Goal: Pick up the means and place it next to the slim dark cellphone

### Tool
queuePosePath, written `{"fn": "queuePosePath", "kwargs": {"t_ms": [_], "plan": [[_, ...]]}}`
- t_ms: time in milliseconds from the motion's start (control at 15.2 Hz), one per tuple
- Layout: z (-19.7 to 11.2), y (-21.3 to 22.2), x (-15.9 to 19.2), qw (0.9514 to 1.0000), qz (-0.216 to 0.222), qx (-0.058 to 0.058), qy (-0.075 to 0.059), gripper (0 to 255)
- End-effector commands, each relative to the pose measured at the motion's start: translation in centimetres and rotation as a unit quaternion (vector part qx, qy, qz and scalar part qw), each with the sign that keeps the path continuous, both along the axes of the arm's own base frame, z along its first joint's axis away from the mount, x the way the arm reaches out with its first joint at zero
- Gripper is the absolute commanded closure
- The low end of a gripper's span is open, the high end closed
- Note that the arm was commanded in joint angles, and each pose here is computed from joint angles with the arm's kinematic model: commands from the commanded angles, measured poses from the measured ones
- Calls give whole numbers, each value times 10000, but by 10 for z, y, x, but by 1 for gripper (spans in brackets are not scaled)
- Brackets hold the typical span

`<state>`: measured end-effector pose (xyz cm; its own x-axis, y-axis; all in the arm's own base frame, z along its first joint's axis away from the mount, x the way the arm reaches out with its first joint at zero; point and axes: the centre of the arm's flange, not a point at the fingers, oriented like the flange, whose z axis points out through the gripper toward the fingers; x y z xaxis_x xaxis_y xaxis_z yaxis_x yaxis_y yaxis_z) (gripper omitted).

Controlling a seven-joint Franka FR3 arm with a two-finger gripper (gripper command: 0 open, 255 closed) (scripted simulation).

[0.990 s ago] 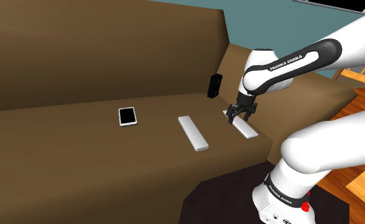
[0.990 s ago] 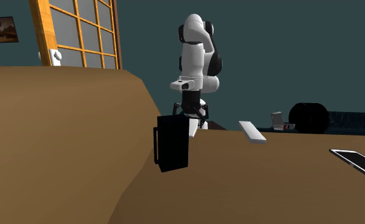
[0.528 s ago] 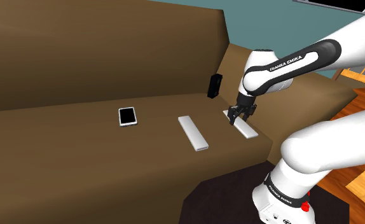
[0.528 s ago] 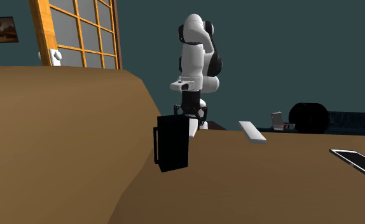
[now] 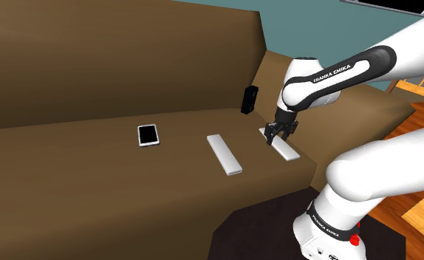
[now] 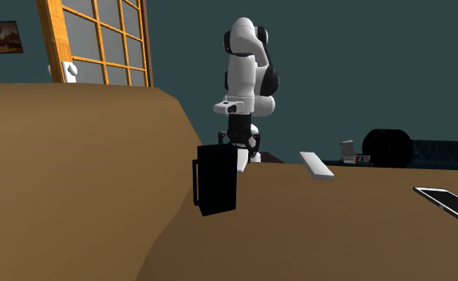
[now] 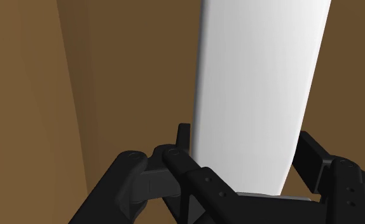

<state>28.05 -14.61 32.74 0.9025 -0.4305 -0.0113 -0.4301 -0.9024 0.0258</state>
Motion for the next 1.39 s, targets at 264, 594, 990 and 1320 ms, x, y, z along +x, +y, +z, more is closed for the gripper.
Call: {"fn": "queuePosePath", "kwargs": {"t_ms": [264,594,990,1320], "plan": [[21,0,0,10000,0,0,-1,255],[48,0,0,10000,0,0,-1,255],[79,0,0,10000,0,0,-1,255],[87,28,28,10000,0,0,-1,255]]}}
